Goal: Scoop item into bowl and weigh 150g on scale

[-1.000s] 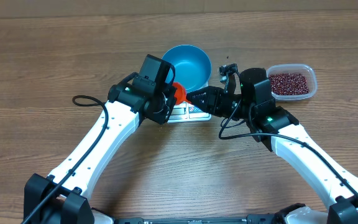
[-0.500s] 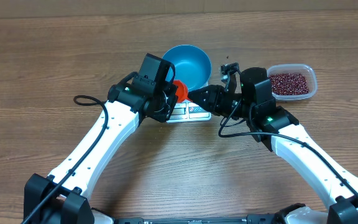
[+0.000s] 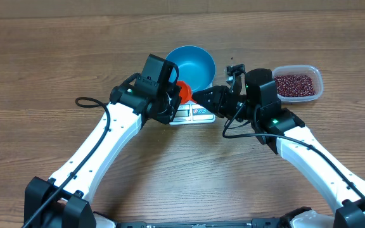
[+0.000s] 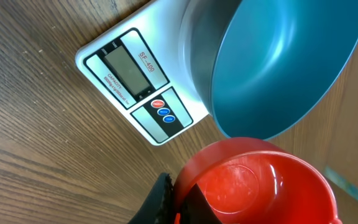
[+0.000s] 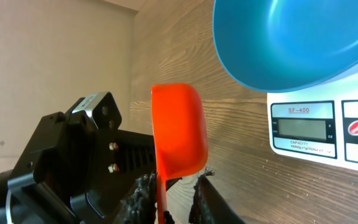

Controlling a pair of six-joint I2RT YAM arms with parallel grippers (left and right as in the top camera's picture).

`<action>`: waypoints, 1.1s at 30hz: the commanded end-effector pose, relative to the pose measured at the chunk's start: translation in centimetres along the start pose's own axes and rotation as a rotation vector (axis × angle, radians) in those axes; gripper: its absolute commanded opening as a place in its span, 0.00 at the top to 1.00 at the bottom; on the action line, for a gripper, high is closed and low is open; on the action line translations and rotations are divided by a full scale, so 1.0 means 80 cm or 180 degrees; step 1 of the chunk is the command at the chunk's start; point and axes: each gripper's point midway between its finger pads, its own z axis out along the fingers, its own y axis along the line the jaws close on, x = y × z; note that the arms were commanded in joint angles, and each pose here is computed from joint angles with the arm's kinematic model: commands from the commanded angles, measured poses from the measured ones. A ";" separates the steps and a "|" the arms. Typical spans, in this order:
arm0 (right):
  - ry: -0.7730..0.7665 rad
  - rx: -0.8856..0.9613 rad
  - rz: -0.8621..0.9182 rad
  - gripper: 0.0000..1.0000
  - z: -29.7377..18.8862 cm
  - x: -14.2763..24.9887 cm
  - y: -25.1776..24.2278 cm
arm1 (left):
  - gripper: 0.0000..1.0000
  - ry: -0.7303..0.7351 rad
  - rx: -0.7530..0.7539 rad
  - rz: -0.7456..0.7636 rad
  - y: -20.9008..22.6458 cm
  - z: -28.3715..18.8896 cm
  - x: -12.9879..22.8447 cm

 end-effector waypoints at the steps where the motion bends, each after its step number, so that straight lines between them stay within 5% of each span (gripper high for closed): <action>1: -0.0047 -0.0030 -0.0024 0.87 0.000 -0.005 0.008 | 0.95 0.0064 0.0002 -0.0047 -0.001 0.002 0.007; 5: -0.0063 -0.0017 0.0032 0.96 0.000 -0.006 0.007 | 0.90 0.0063 0.0002 -0.0048 -0.001 0.002 0.007; 9: -0.0067 -0.0014 0.0032 0.96 0.000 -0.007 0.007 | 0.71 0.0063 0.0001 -0.0047 -0.001 0.002 0.007; 21: -0.0172 0.0129 -0.0072 0.96 -0.008 -0.020 -0.010 | 0.69 -0.0020 0.0041 0.0312 -0.005 -0.001 -0.015; 26: -0.0186 0.0203 -0.0183 0.96 -0.023 -0.031 -0.027 | 0.62 -0.0059 0.0229 0.1067 -0.024 -0.011 -0.038; 33: -0.0374 0.0397 -0.0245 0.96 -0.068 -0.053 -0.047 | 0.44 0.0107 0.0783 0.3049 -0.075 -0.055 -0.027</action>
